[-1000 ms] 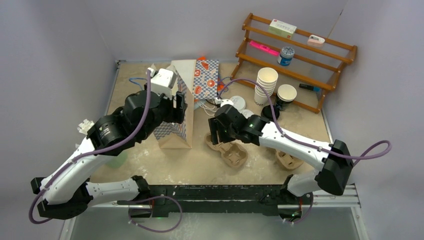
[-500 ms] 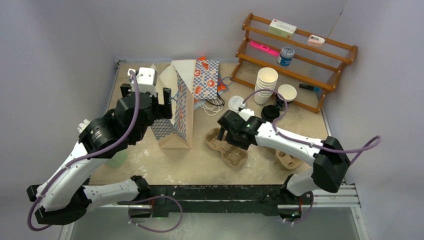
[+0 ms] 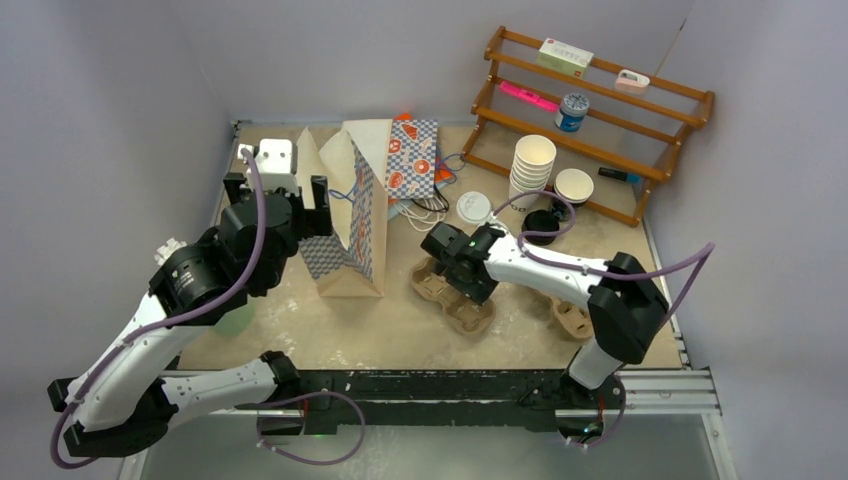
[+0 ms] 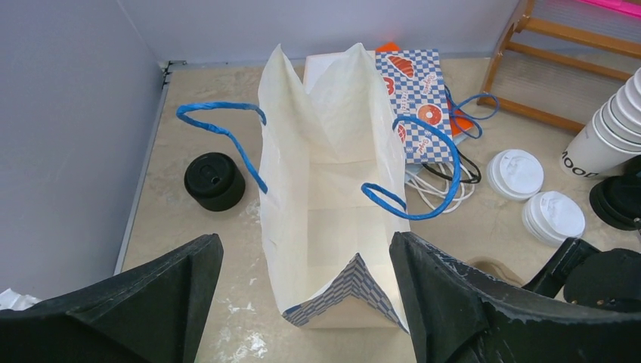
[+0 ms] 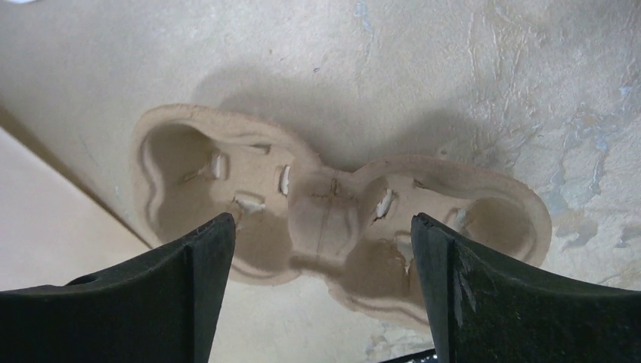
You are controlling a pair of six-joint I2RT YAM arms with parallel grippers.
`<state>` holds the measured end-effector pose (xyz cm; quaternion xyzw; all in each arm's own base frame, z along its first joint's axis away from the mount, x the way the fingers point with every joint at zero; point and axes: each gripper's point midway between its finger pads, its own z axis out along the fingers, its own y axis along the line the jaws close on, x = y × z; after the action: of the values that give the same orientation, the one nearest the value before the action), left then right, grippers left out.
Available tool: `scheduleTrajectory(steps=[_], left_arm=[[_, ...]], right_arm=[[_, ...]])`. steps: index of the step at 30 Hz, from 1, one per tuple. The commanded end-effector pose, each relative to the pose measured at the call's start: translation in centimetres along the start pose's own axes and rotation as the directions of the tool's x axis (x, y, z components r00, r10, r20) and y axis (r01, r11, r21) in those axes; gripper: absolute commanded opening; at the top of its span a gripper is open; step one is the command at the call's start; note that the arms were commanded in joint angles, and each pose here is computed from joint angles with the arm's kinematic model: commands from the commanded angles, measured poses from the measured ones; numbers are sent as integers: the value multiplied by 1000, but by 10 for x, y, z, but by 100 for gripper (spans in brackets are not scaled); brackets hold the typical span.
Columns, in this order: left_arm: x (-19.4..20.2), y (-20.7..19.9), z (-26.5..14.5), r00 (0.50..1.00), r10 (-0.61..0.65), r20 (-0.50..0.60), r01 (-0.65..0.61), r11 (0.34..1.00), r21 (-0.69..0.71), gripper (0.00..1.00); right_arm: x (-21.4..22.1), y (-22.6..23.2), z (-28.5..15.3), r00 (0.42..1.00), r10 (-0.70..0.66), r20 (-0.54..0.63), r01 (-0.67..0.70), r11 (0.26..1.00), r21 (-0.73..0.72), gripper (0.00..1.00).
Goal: Pack the takeout coffee
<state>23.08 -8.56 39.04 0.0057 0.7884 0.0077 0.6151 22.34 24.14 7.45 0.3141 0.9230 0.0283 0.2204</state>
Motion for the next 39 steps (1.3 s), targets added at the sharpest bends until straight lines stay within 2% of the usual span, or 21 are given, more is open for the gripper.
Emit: scheduleTrajectory(steps=[1,22,33,36,39], left_arm=[[-9,4,2,999,3,37,-2,1000,-24,87],[-5,12,1,999,29,38,-27,998,-54,87],[-6,12,1,999,46,25,-44,997,-56,87],[-4,13,1,999,48,17,-47,997,-59,87],[-3,12,1,999,43,14,-42,997,-57,87]], right_arm=[[-8,-4,6,996,62,59,-66,996,59,87],[23,-5,28,998,26,-53,-22,996,85,62],[-22,0,-23,997,25,68,-23,999,-26,49],[-33,-1,-34,994,40,101,-32,997,-75,50],[-32,5,-36,994,58,93,-46,990,-130,63]])
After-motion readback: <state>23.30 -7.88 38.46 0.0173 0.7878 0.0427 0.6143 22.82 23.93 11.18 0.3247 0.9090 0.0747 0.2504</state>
